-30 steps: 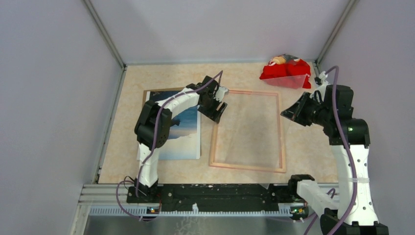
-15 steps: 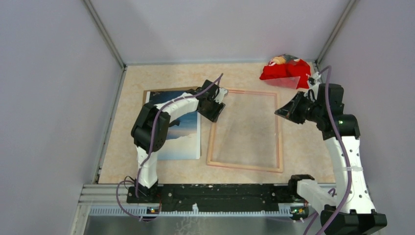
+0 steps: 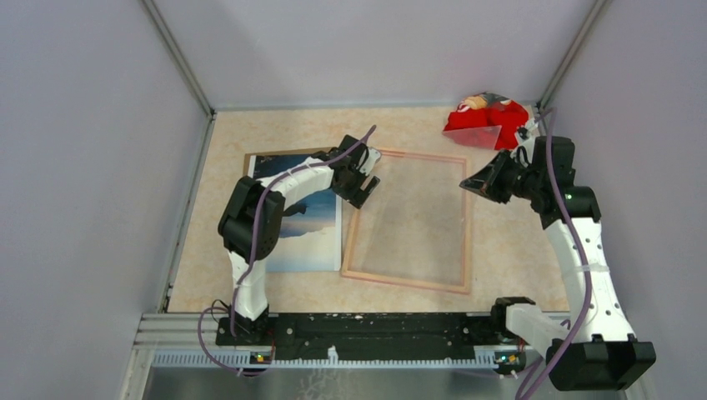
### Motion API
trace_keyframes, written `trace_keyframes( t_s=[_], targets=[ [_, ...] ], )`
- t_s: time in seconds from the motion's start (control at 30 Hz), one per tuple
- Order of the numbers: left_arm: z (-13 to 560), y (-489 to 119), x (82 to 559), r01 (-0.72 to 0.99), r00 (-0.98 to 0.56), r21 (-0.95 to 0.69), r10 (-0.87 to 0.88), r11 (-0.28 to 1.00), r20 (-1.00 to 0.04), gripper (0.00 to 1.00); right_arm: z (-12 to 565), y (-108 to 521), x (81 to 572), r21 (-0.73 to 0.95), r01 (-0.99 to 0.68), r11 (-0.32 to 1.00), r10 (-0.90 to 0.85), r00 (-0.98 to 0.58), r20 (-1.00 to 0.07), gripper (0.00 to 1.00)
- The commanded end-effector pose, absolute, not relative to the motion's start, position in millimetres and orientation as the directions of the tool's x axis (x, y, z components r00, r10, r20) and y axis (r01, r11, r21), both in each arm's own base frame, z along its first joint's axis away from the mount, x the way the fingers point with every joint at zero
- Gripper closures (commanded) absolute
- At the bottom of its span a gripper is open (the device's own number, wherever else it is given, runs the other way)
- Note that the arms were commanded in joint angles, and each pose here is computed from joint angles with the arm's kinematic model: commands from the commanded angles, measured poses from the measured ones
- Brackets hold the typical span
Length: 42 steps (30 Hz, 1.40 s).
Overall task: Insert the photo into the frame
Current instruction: Pick up the photo frame item at the center of the board, then place the photo frame item in the photo frame.
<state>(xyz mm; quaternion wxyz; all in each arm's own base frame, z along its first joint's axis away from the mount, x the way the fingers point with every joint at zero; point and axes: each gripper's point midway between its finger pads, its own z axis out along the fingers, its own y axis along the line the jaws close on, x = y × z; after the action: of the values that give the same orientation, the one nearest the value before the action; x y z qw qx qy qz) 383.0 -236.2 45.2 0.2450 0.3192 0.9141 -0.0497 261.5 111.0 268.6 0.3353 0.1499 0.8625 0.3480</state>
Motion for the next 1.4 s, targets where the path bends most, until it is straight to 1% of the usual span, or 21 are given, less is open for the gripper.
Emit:
trace_keyframes(
  t_s=[0.0, 0.13, 0.23, 0.43, 0.63, 0.77, 0.9, 0.97, 1.2, 1.3, 1.37],
  targets=[
    [107.3, -226.9, 381.3, 0.606, -0.662, 0.037, 0.53, 0.795, -0.53, 0.02, 299.6, 122.2, 282.1, 0.746, -0.067, 0.662, 0.5, -0.702, -0.507, 1.0],
    [147.3, -210.5, 390.1, 0.597, -0.65, -0.008, 0.477, 0.803, -0.591, 0.02, 316.2, 137.6, 289.2, 0.758, -0.108, 0.643, 0.478, -0.717, -0.508, 1.0],
    [164.2, -185.9, 398.9, 0.569, -0.654, -0.026, 0.433, 0.822, -0.62, 0.02, 325.4, 153.2, 292.1, 0.768, -0.135, 0.626, 0.462, -0.73, -0.504, 1.0],
    [165.8, -144.4, 404.5, 0.519, -0.679, -0.036, 0.386, 0.854, -0.624, 0.02, 340.3, 166.7, 294.3, 0.773, -0.167, 0.612, 0.445, -0.736, -0.511, 1.0],
    [162.1, -145.0, 395.4, 0.526, -0.684, -0.068, 0.375, 0.848, -0.626, 0.02, 347.5, 167.4, 294.9, 0.77, -0.179, 0.612, 0.438, -0.735, -0.518, 1.0],
    [158.3, -153.1, 386.2, 0.555, -0.689, -0.118, 0.376, 0.823, -0.62, 0.01, 340.9, 173.5, 297.1, 0.797, -0.166, 0.581, 0.439, -0.761, -0.478, 1.0],
    [152.7, -154.8, 380.2, 0.57, -0.689, -0.131, 0.385, 0.811, -0.615, 0.02, 335.2, 184.6, 299.7, 0.85, -0.145, 0.506, 0.445, -0.8, -0.402, 1.0],
    [149.3, -152.0, 380.9, 0.566, -0.688, -0.116, 0.39, 0.816, -0.612, 0.02, 341.4, 189.2, 301.9, 0.874, -0.143, 0.464, 0.456, -0.807, -0.374, 1.0],
    [144.8, -147.0, 382.2, 0.551, -0.692, -0.099, 0.387, 0.829, -0.61, 0.02, 369.1, 198.2, 300.3, 0.913, -0.172, 0.37, 0.463, -0.818, -0.342, 1.0],
    [147.3, -141.3, 385.8, 0.535, -0.694, -0.091, 0.375, 0.84, -0.615, 0.02, 359.3, 197.5, 302.3, 0.913, -0.155, 0.378, 0.465, -0.821, -0.332, 1.0],
    [148.4, -134.6, 389.1, 0.517, -0.698, -0.08, 0.365, 0.852, -0.616, 0.02, 340.8, 197.9, 305.2, 0.915, -0.126, 0.383, 0.462, -0.832, -0.308, 1.0]
  ],
)
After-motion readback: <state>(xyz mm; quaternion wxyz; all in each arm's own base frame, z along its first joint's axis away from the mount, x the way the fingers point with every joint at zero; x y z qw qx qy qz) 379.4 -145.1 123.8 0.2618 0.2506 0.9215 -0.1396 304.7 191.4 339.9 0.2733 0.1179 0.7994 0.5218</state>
